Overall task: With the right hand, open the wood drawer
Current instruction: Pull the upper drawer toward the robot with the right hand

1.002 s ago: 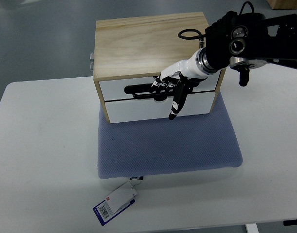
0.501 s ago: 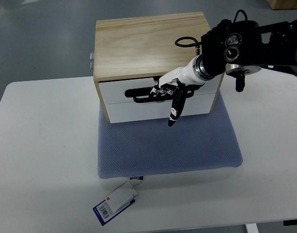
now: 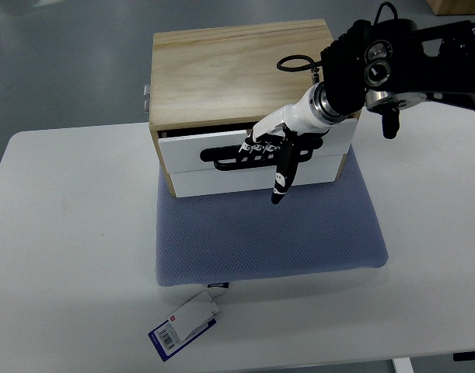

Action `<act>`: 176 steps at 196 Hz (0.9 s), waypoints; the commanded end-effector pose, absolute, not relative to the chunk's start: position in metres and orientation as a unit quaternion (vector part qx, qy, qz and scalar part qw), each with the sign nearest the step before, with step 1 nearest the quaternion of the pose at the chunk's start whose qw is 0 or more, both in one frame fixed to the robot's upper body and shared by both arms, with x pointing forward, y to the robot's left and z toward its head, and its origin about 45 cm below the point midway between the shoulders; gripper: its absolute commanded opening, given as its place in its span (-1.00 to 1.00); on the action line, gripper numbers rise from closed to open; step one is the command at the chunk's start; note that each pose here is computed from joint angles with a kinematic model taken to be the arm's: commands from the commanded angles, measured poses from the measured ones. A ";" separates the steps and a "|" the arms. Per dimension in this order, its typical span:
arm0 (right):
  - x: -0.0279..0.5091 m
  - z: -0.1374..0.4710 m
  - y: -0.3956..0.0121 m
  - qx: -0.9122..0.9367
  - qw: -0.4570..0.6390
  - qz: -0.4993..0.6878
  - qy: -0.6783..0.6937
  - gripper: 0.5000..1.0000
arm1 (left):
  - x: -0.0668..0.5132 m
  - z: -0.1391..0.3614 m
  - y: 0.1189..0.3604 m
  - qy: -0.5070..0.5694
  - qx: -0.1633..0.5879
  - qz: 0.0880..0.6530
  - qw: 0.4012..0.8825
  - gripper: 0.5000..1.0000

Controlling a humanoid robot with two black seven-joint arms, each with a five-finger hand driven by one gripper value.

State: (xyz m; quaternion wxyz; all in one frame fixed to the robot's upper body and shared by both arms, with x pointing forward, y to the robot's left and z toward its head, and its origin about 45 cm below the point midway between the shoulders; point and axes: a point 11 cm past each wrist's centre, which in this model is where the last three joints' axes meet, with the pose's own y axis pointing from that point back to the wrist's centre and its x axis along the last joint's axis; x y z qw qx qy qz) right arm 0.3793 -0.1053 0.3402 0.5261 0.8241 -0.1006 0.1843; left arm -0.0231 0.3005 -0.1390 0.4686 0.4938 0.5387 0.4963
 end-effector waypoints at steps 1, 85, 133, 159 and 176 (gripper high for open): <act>0.371 0.339 -0.103 0.830 0.525 0.175 -0.077 0.78 | -0.023 -0.139 0.300 0.539 0.493 0.497 0.468 1.00; 0.359 0.341 -0.098 0.835 0.523 0.169 -0.033 0.78 | -0.023 -0.139 0.301 0.539 0.494 0.497 0.468 1.00; 0.347 0.349 -0.099 0.838 0.520 0.165 0.005 0.78 | -0.023 -0.139 0.301 0.539 0.494 0.497 0.468 1.00; 0.343 0.351 -0.100 0.841 0.516 0.159 0.010 0.78 | -0.023 -0.139 0.301 0.539 0.494 0.497 0.468 1.00; 0.343 0.354 -0.104 0.842 0.515 0.157 0.006 0.78 | -0.023 -0.139 0.301 0.539 0.494 0.497 0.468 1.00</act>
